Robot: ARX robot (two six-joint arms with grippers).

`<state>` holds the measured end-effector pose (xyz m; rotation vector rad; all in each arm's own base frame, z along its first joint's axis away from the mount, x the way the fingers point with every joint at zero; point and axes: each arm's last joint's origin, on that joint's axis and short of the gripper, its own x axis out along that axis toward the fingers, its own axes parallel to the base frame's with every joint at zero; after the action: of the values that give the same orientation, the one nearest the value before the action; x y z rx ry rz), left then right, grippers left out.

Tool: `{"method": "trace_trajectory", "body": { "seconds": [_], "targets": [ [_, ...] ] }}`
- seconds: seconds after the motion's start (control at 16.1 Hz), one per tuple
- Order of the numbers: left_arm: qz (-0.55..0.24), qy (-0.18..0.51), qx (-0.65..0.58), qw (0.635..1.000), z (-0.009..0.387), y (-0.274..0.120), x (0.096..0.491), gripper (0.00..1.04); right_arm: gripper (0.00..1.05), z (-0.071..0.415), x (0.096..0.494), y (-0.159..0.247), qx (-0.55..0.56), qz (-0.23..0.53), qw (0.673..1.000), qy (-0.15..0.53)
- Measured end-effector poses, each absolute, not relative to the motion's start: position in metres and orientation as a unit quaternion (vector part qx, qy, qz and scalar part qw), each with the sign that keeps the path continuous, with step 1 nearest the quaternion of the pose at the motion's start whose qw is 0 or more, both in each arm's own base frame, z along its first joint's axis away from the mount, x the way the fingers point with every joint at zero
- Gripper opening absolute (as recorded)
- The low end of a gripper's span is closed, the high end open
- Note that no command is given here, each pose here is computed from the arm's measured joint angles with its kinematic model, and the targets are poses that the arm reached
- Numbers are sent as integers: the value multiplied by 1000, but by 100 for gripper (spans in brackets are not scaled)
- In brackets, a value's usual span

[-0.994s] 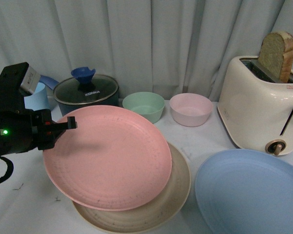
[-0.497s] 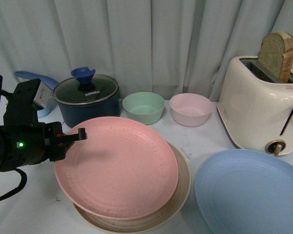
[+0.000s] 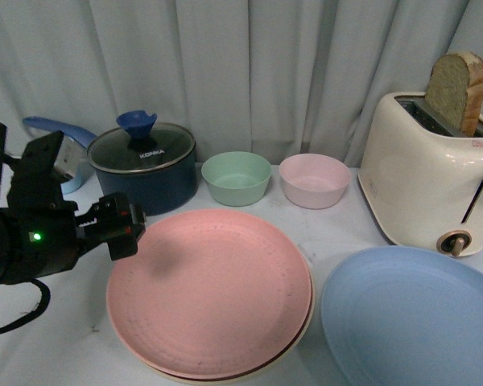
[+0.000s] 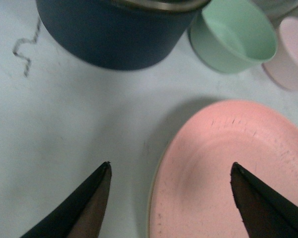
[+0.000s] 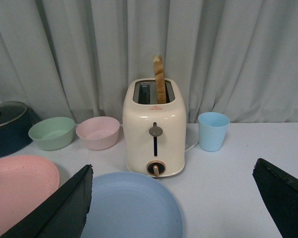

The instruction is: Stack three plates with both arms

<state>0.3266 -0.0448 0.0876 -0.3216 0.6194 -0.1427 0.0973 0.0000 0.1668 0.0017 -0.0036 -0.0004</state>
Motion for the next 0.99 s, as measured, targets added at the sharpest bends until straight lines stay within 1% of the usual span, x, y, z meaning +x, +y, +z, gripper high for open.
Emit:
{"method": "trace_trajectory", "body": {
  "seconds": [0.12, 0.19, 0.25, 0.37, 0.44, 0.5, 0.56, 0.62, 0.87, 0.99],
  "targets": [
    [-64, 232, -165, 957, 122, -30, 312, 95, 98, 167, 97, 0, 1, 0, 1000, -2],
    [-59, 210, -166, 962, 136, -23, 302, 99, 98, 167, 97, 0, 1, 0, 1000, -2],
    [-57, 202, -166, 964, 147, -17, 289, 98, 98, 167, 97, 0, 1, 0, 1000, -2],
    [-51, 189, -147, 970, 166, -10, 266, 98, 98, 167, 97, 0, 1, 0, 1000, -2],
    [-32, 99, -106, 989, 181, -5, 254, 92, 98, 167, 97, 0, 1, 0, 1000, -2],
    [-5, 25, -60, 998, 189, -1, 236, 79, 98, 167, 97, 0, 1, 0, 1000, -2],
    [1, -5, -32, 999, 190, 0, 219, 65, 98, 167, 97, 0, 1, 0, 1000, -2],
    [1, -1, -21, 1000, 186, 0, 211, 54, 98, 167, 97, 0, 1, 0, 1000, -2],
    [1, 12, -11, 1000, 178, 0, 197, 34, 98, 167, 97, 0, 1, 0, 1000, -1],
    [0, 5, -9, 1000, 177, 0, 185, 14, 98, 167, 97, 0, 1, 0, 1000, -2]
  ]
}}
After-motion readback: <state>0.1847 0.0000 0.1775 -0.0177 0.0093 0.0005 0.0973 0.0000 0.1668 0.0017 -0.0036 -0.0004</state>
